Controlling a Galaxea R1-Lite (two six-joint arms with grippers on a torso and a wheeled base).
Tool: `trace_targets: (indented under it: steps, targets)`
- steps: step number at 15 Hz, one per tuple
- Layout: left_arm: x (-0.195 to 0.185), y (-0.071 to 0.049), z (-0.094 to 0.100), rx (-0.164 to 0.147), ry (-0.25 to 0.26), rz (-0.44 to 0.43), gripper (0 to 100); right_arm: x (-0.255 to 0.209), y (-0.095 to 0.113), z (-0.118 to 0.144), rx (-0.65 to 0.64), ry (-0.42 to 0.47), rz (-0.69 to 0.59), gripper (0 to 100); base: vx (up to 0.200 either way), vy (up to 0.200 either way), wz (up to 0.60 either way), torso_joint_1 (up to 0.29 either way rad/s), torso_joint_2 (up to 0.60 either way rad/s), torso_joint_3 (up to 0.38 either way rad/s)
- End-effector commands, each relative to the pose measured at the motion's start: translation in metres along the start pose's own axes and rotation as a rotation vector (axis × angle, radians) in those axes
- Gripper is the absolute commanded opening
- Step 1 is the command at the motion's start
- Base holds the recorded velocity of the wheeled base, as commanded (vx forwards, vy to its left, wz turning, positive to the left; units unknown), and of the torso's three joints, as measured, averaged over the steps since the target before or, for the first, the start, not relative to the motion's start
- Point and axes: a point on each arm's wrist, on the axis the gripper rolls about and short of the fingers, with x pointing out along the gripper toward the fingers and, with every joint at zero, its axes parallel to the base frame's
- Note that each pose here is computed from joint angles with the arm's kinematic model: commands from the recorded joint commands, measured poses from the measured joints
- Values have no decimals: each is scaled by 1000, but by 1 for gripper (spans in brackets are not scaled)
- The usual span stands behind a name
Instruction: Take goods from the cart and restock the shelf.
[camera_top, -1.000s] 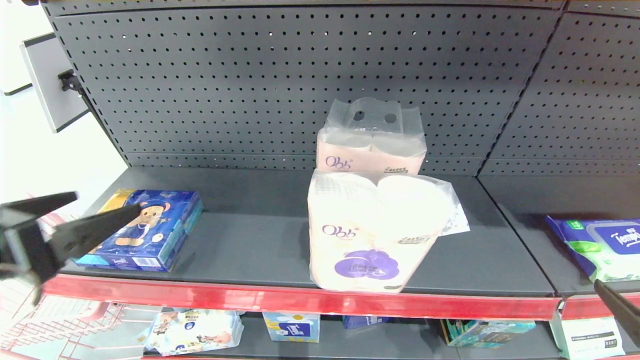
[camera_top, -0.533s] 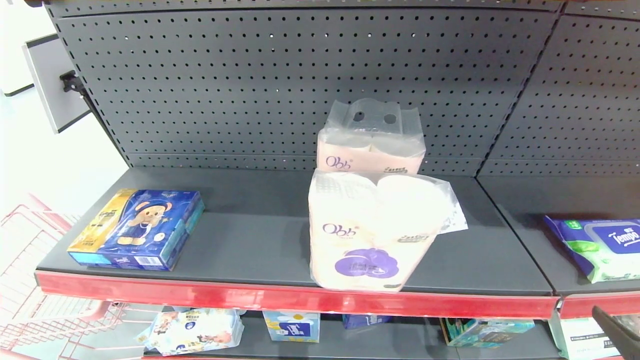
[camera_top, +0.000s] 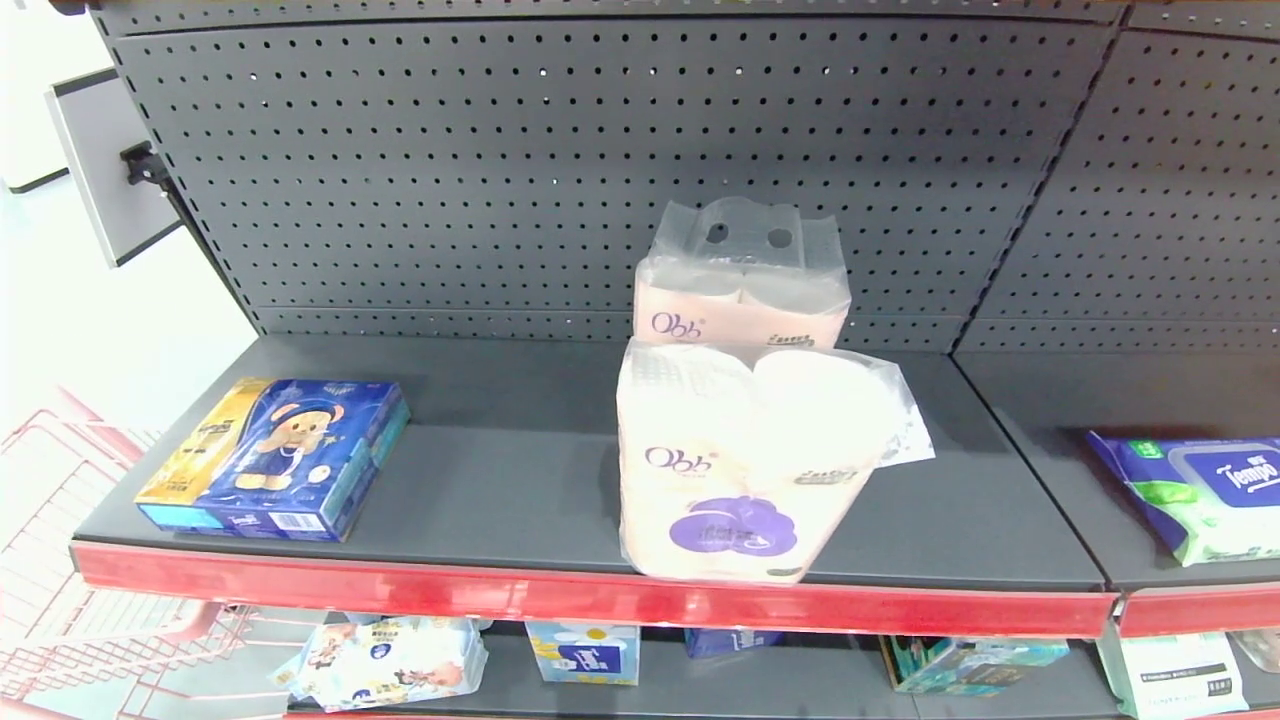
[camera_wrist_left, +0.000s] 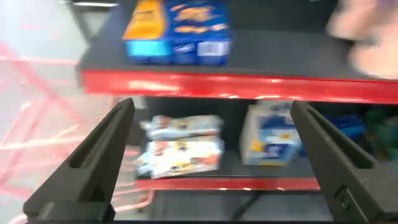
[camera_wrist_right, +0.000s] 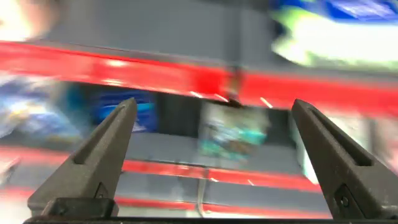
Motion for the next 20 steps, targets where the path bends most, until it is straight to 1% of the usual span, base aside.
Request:
trace_targets:
  steps: [1,2,3,4,5,8,9,10,11,12,13,14,15,16,17,20]
  targets:
    - [18,8,-30,1,38,274,100,-8,-1,-9,40,-42,-66,100,0,0,0,0,0,0]
    - [22,10,-31,-17,-34,301,100,-8,-1,-10,33,-40,-51,100,0,0,0,0,0,0]
    - [26,8,-32,-20,-78,216,100,-8,-1,-9,35,-61,-21,100,0,0,0,0,0,0]
    - [27,5,-34,-14,-83,87,100,-9,0,-9,31,-75,24,100,0,0,0,0,0,0]
    - [28,3,-34,-6,-83,-12,100,-10,-1,-9,18,-100,99,100,0,0,0,0,0,0]
    - [27,3,-34,-15,-83,-74,100,-11,-1,-10,21,-111,89,100,0,0,0,0,0,0]
    - [27,4,-34,-15,-77,-139,100,-12,-1,-10,23,-116,86,100,0,0,0,0,0,0]
    - [27,6,-34,-14,-74,-183,100,-12,-1,-10,23,-126,84,100,0,0,0,0,0,0]
    - [27,7,-34,-15,-80,-192,100,-13,-1,-11,28,-140,74,100,0,0,0,0,0,0]
    - [27,7,-34,-12,-79,-175,100,-14,-1,-11,30,-146,71,100,0,0,0,0,0,0]
    - [27,9,-34,-8,-82,-83,100,-14,-1,-11,30,-148,67,100,0,0,0,0,0,0]
    - [28,11,-38,-4,-57,-9,100,-14,-1,-11,28,-148,67,100,0,0,0,0,0,0]
    - [28,11,-39,3,-48,-13,100,-14,-1,-11,25,-148,67,100,0,0,0,0,0,0]
    - [28,11,-39,17,-48,-24,100,-14,-1,-11,25,-148,67,100,0,0,0,0,0,0]
    - [28,11,-39,21,-48,-28,100,-14,-1,-11,28,-148,67,100,0,0,0,0,0,0]
    - [28,11,-39,14,-48,-28,100,-14,-1,-11,30,-147,66,100,0,0,0,0,0,0]
